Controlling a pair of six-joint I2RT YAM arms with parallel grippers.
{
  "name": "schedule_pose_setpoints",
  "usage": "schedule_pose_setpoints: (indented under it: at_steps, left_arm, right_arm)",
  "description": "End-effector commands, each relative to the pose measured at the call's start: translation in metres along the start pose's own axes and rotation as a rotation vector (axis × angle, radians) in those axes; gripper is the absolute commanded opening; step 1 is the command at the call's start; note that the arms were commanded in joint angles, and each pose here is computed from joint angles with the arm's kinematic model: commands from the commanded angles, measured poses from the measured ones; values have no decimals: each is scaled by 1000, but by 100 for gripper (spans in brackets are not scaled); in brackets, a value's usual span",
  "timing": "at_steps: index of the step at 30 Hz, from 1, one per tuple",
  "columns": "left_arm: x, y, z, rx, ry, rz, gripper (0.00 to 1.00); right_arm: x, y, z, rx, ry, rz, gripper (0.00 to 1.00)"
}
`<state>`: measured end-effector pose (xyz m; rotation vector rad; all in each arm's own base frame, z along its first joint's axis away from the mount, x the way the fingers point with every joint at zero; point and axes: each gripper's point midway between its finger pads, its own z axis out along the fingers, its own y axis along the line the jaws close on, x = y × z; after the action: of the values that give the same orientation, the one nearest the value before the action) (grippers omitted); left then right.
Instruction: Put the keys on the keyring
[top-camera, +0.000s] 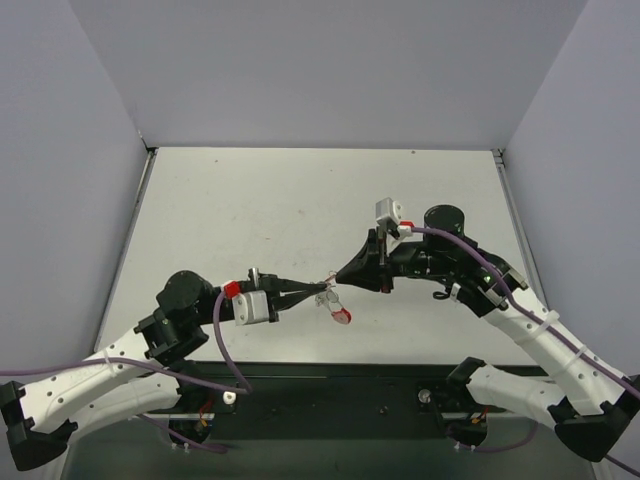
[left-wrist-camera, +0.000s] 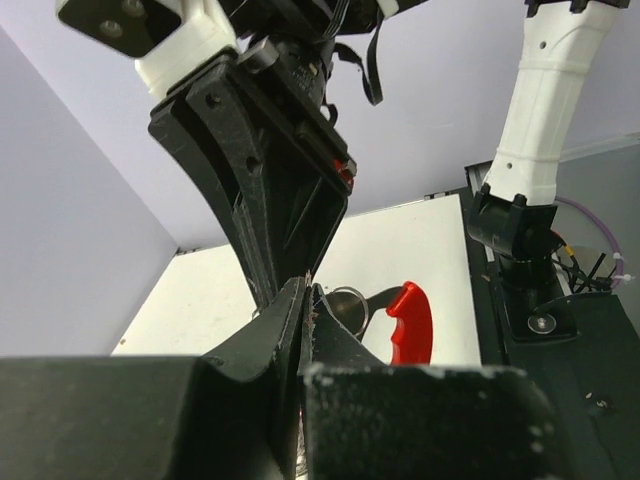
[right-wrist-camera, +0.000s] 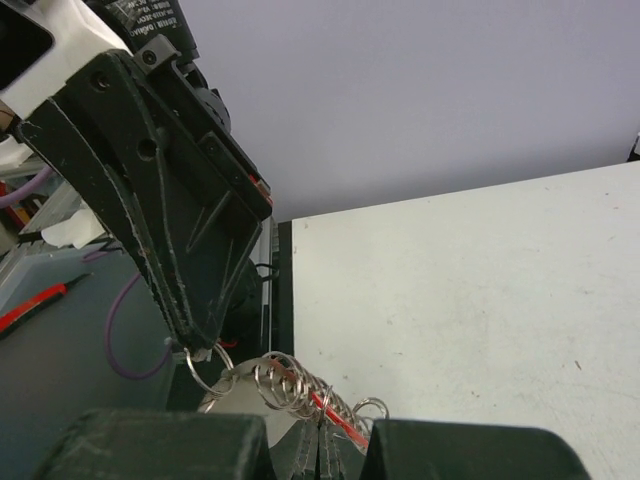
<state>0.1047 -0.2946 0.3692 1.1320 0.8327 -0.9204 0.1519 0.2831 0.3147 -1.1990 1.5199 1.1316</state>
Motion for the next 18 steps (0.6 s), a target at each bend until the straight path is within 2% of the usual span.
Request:
schedule_pose_setpoints:
  at_steps: [1, 12, 18]
  left_arm:
    - [-15, 12, -1, -59, -87, -9, 0]
    - [-9, 24, -10, -91, -155, -61, 0]
    - [24, 29, -13, -120, -82, -106, 0]
  right_arm:
    - [-14, 2, -8, 11, -47, -66, 0]
    - [-18, 8, -12, -8, -58, -77, 0]
    - [-8, -5, -9, 40, -33, -57, 0]
